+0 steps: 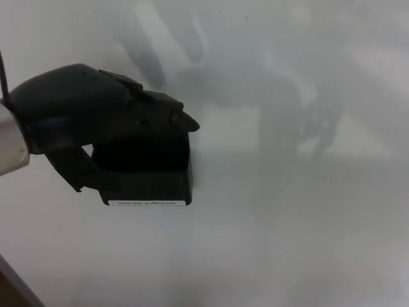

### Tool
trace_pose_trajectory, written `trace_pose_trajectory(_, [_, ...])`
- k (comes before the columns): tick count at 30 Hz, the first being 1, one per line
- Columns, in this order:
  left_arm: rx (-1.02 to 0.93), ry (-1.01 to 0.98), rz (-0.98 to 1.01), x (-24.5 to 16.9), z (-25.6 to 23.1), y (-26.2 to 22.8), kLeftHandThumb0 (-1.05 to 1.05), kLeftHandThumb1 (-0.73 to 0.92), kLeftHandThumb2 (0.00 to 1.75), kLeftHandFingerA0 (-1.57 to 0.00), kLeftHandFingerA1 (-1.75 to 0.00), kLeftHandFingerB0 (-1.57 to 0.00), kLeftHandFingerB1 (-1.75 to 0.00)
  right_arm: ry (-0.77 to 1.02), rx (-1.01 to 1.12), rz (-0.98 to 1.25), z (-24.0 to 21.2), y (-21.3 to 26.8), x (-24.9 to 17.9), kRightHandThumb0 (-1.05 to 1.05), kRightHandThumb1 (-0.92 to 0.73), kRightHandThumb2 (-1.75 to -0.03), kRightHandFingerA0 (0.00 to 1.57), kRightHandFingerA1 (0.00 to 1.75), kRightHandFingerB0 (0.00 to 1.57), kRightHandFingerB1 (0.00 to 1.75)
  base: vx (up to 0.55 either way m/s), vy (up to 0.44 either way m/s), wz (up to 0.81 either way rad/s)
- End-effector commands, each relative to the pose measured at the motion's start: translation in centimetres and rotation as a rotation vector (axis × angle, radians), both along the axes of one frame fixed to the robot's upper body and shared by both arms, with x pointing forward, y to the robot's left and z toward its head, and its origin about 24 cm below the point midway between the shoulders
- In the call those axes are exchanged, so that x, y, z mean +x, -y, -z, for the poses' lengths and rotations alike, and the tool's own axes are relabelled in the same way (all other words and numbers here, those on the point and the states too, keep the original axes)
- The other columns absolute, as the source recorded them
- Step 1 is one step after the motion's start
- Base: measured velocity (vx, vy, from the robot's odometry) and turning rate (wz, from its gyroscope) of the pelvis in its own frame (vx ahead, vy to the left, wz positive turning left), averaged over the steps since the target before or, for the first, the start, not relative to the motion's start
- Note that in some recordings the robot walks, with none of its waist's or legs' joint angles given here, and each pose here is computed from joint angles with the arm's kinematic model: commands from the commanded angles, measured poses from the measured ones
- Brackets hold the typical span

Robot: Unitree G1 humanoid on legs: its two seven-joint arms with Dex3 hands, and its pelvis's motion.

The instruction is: A magnetic marker holder is on the left hand side of the white board, the robot put the index and middle finger into the opening of the container and pull off the magnetic holder and hand it to a human on the left hand side.

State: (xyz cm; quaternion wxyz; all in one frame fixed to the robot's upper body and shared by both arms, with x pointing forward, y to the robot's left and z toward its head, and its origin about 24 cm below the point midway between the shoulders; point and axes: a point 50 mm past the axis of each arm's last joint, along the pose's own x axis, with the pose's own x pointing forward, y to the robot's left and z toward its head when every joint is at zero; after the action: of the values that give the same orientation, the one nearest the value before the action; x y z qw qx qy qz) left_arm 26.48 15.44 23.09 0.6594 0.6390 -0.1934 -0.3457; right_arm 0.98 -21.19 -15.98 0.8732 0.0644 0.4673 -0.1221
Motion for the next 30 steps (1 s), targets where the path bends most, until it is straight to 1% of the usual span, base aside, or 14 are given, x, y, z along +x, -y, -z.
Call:
trace_pose_trajectory(1, [0.14,-0.075,-0.174,1.4,0.2,-0.1,-0.24,0.44,0.57,-0.24,-0.34,-0.22,-0.32,0.269,0.078,-0.138,-1.1,-2.6,5.7,-0.53,-0.73,-0.62,0.79,0.52,0.38,0.33,0.0,0.0,0.0])
trace_pose_trajectory(3, [0.159,-0.111,-0.199,1.7,0.3,0.0,-0.11,0.38,0.88,-0.11,-0.51,-0.1,-0.5,0.269,0.079,-0.139,-1.1,-2.6,5.7,-0.56,-0.73,-0.62,0.78,0.52,0.36,0.32,0.0,0.0,0.0])
trace_pose_trajectory(7, [0.165,-0.18,-0.236,2.3,0.5,-0.1,-0.1,0.39,0.89,-0.11,-0.52,-0.09,-0.5,0.263,0.081,-0.143,-1.0,-2.6,5.7,-0.58,-0.71,-0.61,0.79,0.52,0.37,0.32,0.0,0.0,0.0])
trace_pose_trajectory(8, [0.17,-0.2,-0.242,2.5,0.5,-0.1,-0.1,0.39,0.89,-0.11,-0.52,-0.09,-0.5,0.262,0.089,-0.138,-1.0,-2.6,5.7,-0.58,-0.71,-0.61,0.79,0.52,0.37,0.32,0.0,0.0,0.0])
trace_pose_trajectory(9, [0.17,-0.222,-0.255,2.5,0.4,-0.2,-0.15,0.45,0.56,-0.25,-0.34,-0.21,-0.31,0.263,0.089,-0.139,-1.0,-2.6,5.7,-0.58,-0.72,-0.61,0.79,0.52,0.37,0.33,0.0,0.0,0.0])
trace_pose_trajectory(12, [0.162,-0.272,-0.288,2.7,0.3,-0.3,-0.11,0.49,0.54,-0.37,-0.38,-0.22,-0.29,0.266,0.087,-0.139,-1.0,-2.5,5.8,-0.55,-0.72,-0.62,0.8,0.53,0.37,0.33,0.0,0.0,0.0])
trace_pose_trajectory(16, [0.15,-0.409,-0.372,3.3,-0.3,-0.6,-0.11,0.53,0.56,-0.58,-0.42,-0.18,-0.28,0.267,0.073,-0.152,-1.1,-2.5,5.7,-0.54,-0.73,-0.62,0.81,0.52,0.37,0.32,0.0,0.0,0.0])
trace_pose_trajectory(17, [0.148,-0.426,-0.379,3.4,-0.6,-0.6,-0.04,0.4,0.86,-0.68,-0.74,-0.04,-0.45,0.27,0.082,-0.147,-1.1,-2.5,5.7,-0.54,-0.69,-0.62,0.8,0.54,0.35,0.32,0.0,0.0,0.0])
trace_pose_trajectory(20, [0.161,-0.475,-0.408,3.5,-1.4,-0.6,-0.05,0.43,0.87,-0.68,-0.77,-0.04,-0.45,0.268,0.066,-0.166,-1.1,-2.6,5.7,-0.57,-0.73,-0.62,0.8,0.52,0.36,0.32,0.0,0.0,0.0])
trace_pose_trajectory(21, [0.168,-0.488,-0.417,3.7,-1.7,-0.6,-0.08,0.55,0.56,-0.62,-0.56,-0.16,-0.28,0.272,0.064,-0.165,-1.1,-2.6,5.8,-0.53,-0.71,-0.62,0.79,0.52,0.35,0.31,0.0,0.0,0.0])
trace_pose_trajectory(23, [0.176,-0.503,-0.425,3.9,-2.3,-0.5,-0.09,0.55,0.56,-0.62,-0.56,-0.17,-0.28,0.279,0.062,-0.166,-1.2,-2.6,6.0,-0.54,-0.71,-0.62,0.79,0.52,0.35,0.31,0.0,0.0,0.0])
trace_pose_trajectory(24, [0.186,-0.506,-0.418,3.9,-2.5,-0.4,-0.08,0.42,0.87,-0.49,-0.66,-0.03,-0.45,0.281,0.056,-0.171,-1.2,-2.6,6.1,-0.53,-0.72,-0.63,0.79,0.52,0.35,0.31,0.0,0.0,0.0])
trace_pose_trajectory(29, [0.215,-0.519,-0.419,4.1,-3.4,0.0,-0.1,0.43,0.87,-0.51,-0.67,0.0,-0.43,0.283,0.057,-0.171,-1.2,-2.5,6.1,-0.54,-0.7,-0.62,0.78,0.52,0.35,0.31,0.0,0.0,0.0])
trace_pose_trajectory(30, [0.232,-0.505,-0.406,4.1,-3.5,0.3,-0.19,0.53,0.57,-0.68,-0.7,-0.15,-0.28,0.282,0.056,-0.17,-1.2,-2.5,6.1,-0.54,-0.7,-0.62,0.78,0.52,0.35,0.31,0.0,0.0,0.0])
